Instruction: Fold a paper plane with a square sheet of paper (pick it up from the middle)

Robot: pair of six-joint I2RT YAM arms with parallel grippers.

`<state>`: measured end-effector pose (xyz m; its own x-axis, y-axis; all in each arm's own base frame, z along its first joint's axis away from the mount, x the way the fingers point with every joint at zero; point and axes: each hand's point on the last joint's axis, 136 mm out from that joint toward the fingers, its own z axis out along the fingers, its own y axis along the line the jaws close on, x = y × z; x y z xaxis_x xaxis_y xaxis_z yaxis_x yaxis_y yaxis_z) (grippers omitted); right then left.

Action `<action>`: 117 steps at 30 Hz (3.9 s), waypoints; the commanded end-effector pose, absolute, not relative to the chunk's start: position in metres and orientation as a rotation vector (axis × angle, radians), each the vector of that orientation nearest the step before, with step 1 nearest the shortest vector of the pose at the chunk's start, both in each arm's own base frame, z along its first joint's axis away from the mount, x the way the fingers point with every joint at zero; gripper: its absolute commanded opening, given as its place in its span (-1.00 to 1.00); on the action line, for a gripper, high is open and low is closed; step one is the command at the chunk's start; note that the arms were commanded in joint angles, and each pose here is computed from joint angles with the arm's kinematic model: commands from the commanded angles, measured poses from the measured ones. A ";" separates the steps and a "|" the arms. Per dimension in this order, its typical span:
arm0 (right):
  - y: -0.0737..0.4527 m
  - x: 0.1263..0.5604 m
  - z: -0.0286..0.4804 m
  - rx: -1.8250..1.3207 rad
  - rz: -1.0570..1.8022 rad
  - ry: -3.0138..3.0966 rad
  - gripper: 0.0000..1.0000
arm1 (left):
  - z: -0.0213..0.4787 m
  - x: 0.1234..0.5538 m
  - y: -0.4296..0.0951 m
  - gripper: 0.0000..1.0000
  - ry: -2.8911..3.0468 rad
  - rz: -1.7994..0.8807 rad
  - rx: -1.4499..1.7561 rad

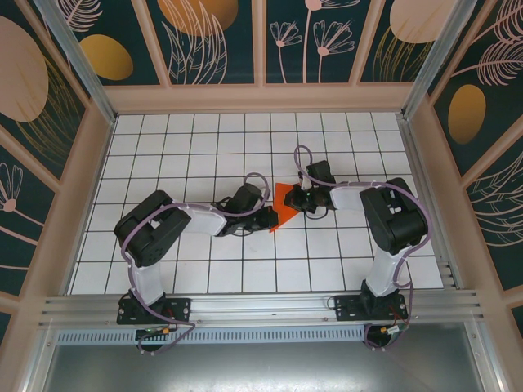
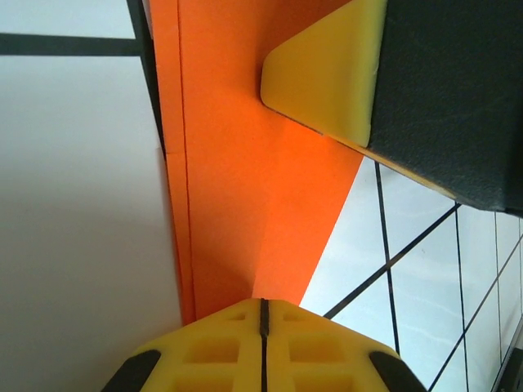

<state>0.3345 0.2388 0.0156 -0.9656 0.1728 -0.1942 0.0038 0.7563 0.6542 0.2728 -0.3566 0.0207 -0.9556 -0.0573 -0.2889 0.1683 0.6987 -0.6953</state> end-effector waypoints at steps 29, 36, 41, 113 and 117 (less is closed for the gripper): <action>0.213 0.309 -0.035 0.190 0.777 2.891 -1.00 | 0.034 0.280 -0.379 -0.80 2.592 -1.172 0.141; 0.213 0.309 -0.036 0.193 0.770 2.896 -1.00 | 0.017 0.268 -0.373 -0.81 2.644 -1.164 0.131; 0.213 0.307 -0.037 0.197 0.765 2.904 -1.00 | 0.012 0.263 -0.369 -0.81 2.657 -1.157 0.116; 0.209 0.301 -0.051 0.200 0.733 2.951 -1.00 | 0.012 0.223 -0.341 -1.00 2.722 -1.126 0.126; 0.209 0.300 -0.050 0.203 0.736 2.952 -1.00 | 0.018 0.224 -0.346 -1.00 2.702 -1.164 0.146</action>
